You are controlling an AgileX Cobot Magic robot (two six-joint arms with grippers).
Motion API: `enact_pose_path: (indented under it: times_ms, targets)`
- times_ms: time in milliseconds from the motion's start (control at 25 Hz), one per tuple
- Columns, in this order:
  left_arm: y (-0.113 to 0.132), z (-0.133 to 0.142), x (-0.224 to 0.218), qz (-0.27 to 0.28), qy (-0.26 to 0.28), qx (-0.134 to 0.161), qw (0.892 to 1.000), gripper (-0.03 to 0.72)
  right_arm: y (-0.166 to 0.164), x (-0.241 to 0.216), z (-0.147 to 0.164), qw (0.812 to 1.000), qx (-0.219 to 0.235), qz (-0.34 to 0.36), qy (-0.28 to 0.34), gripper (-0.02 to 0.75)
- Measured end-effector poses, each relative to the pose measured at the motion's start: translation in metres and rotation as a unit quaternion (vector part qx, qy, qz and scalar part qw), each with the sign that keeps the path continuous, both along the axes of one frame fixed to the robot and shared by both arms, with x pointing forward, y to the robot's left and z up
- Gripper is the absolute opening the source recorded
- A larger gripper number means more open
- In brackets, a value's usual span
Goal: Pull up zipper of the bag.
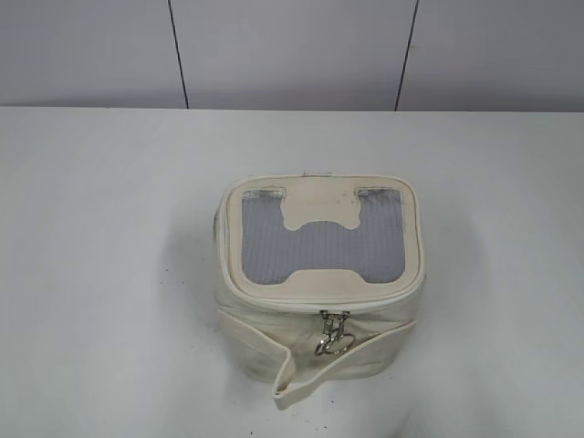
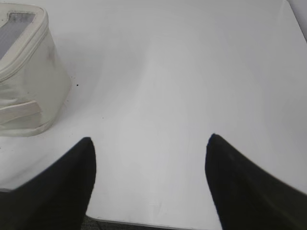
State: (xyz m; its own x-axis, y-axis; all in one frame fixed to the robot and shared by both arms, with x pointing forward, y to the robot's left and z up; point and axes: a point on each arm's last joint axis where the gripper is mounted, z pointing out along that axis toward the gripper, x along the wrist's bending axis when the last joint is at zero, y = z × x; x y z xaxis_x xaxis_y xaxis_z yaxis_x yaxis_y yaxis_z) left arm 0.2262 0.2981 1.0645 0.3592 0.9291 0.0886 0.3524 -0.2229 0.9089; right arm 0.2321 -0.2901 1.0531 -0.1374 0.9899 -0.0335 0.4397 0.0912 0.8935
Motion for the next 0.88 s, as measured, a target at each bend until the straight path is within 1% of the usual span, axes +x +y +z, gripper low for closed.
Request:
enact_pose_path:
  times_ms: [440, 520, 720, 800, 880]
  targets:
    - [-0.0001, 0.0001, 0.0001, 0.006, -0.001, 0.000, 1.000, 0.298, 0.0000, 0.0000, 0.0000, 1.000, -0.001, 0.000, 0.000, 0.553]
    - [-0.0005, 0.0001, 0.0002, 0.024, -0.001, 0.001, 1.000, 0.298, 0.0000, 0.0000, 0.0000, 1.000, -0.001, 0.000, 0.000, 0.553]
    - [-0.0023, 0.0001, 0.0007, 0.099, -0.001, 0.001, 0.995, 0.298, 0.0001, 0.0001, 0.0001, 1.000, 0.000, -0.001, 0.000, 0.553]
    - [-0.0028, 0.0001, 0.0009, 0.120, -0.001, 0.001, 0.993, 0.298, 0.0002, 0.0000, 0.0001, 1.000, 0.000, -0.001, 0.000, 0.553]
    - [-0.0030, 0.0001, 0.0009, 0.129, -0.001, 0.001, 0.992, 0.298, 0.0002, 0.0000, 0.0001, 1.000, 0.000, -0.001, 0.000, 0.553]
